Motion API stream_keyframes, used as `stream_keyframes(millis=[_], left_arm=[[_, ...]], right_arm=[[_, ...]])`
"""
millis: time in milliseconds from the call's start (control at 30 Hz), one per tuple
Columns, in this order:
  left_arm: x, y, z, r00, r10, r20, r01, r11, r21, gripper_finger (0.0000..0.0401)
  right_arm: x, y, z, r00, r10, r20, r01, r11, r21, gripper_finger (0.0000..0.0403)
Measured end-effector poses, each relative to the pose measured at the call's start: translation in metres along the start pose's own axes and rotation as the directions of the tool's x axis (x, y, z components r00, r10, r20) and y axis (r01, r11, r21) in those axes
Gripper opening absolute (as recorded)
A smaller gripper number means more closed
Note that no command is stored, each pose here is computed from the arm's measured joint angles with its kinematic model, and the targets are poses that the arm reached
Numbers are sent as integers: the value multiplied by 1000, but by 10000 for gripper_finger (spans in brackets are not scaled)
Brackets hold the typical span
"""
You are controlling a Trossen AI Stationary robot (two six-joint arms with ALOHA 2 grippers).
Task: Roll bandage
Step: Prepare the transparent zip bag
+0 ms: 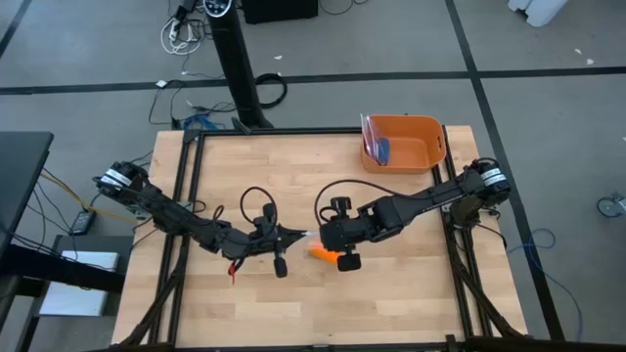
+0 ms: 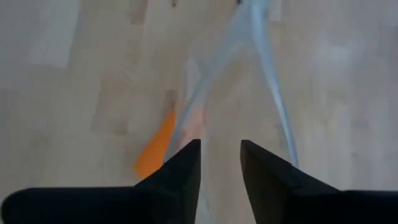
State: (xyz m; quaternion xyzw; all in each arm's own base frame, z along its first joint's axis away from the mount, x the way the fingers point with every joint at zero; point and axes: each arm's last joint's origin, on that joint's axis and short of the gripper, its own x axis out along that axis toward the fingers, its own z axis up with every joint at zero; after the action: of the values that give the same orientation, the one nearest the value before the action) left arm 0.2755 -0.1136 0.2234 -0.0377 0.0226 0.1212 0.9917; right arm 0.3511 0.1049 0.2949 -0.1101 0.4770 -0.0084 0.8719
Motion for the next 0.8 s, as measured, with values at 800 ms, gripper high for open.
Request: stream_keyframes(millis=[800], left_arm=[[0, 2, -1, 999, 37, -9, -37, 999, 9, 1]], right_arm=[[5, 2, 5, 995, -27, 98, 21, 998, 57, 3]])
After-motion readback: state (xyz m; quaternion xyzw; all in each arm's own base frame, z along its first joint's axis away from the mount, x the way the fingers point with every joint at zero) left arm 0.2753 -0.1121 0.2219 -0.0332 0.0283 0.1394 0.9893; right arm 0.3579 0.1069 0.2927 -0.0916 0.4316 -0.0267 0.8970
